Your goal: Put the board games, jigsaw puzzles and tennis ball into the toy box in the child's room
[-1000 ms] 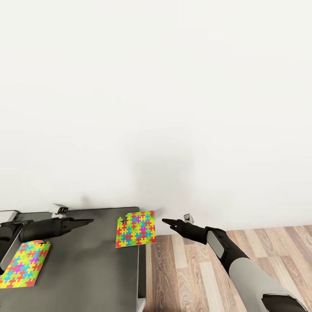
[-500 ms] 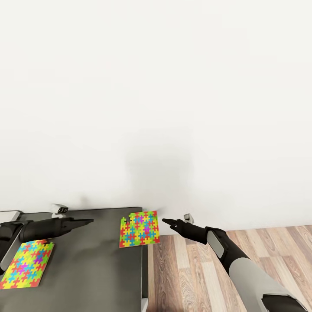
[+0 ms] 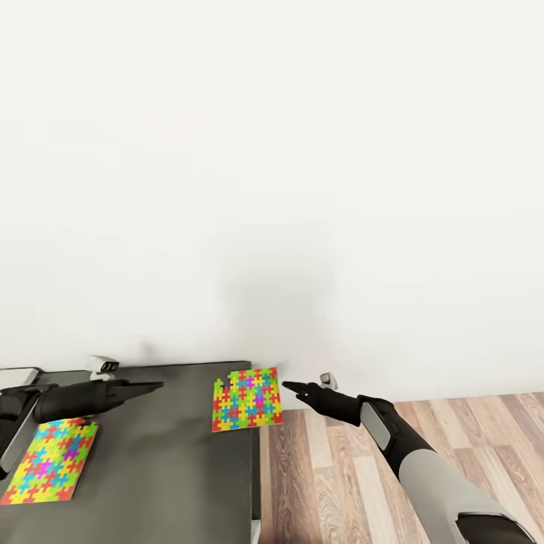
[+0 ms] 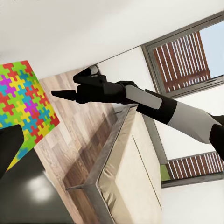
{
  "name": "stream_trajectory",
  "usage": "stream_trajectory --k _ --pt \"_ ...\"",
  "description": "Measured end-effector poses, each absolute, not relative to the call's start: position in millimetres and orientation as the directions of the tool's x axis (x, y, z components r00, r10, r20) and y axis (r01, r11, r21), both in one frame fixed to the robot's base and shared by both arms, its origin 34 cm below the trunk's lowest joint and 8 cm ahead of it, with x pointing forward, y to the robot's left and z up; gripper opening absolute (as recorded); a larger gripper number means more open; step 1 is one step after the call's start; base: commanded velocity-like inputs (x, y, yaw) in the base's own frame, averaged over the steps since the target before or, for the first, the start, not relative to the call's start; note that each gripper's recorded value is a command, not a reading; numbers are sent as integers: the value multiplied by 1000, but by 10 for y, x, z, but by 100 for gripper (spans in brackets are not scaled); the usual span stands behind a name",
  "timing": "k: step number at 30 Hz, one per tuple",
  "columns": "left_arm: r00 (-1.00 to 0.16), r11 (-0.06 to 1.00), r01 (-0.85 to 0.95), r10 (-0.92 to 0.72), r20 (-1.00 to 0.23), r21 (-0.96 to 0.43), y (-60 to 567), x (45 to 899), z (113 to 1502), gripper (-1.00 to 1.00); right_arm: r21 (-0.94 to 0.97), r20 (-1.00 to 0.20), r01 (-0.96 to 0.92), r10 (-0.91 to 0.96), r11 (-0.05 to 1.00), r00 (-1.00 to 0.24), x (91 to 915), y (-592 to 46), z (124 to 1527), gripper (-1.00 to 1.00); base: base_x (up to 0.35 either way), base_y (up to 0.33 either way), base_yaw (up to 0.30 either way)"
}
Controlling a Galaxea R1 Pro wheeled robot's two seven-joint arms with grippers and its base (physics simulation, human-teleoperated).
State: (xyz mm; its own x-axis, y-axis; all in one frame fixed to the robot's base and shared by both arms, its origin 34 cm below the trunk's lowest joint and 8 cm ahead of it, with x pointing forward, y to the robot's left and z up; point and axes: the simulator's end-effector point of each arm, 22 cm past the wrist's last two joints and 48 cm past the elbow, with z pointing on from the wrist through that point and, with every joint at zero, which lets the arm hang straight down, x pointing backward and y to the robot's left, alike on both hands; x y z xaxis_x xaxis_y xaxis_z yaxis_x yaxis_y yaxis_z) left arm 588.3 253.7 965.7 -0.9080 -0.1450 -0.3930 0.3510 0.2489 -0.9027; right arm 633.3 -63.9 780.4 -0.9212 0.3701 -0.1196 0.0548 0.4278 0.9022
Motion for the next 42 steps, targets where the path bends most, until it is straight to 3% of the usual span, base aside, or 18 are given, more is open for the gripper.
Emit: stream_trajectory --k 42 --pt "-908 249 351 -145 -393 -903 2538 5884 9657 100 900 -114 62 369 432 -922 6325 -643 7788 100 0 38 0"
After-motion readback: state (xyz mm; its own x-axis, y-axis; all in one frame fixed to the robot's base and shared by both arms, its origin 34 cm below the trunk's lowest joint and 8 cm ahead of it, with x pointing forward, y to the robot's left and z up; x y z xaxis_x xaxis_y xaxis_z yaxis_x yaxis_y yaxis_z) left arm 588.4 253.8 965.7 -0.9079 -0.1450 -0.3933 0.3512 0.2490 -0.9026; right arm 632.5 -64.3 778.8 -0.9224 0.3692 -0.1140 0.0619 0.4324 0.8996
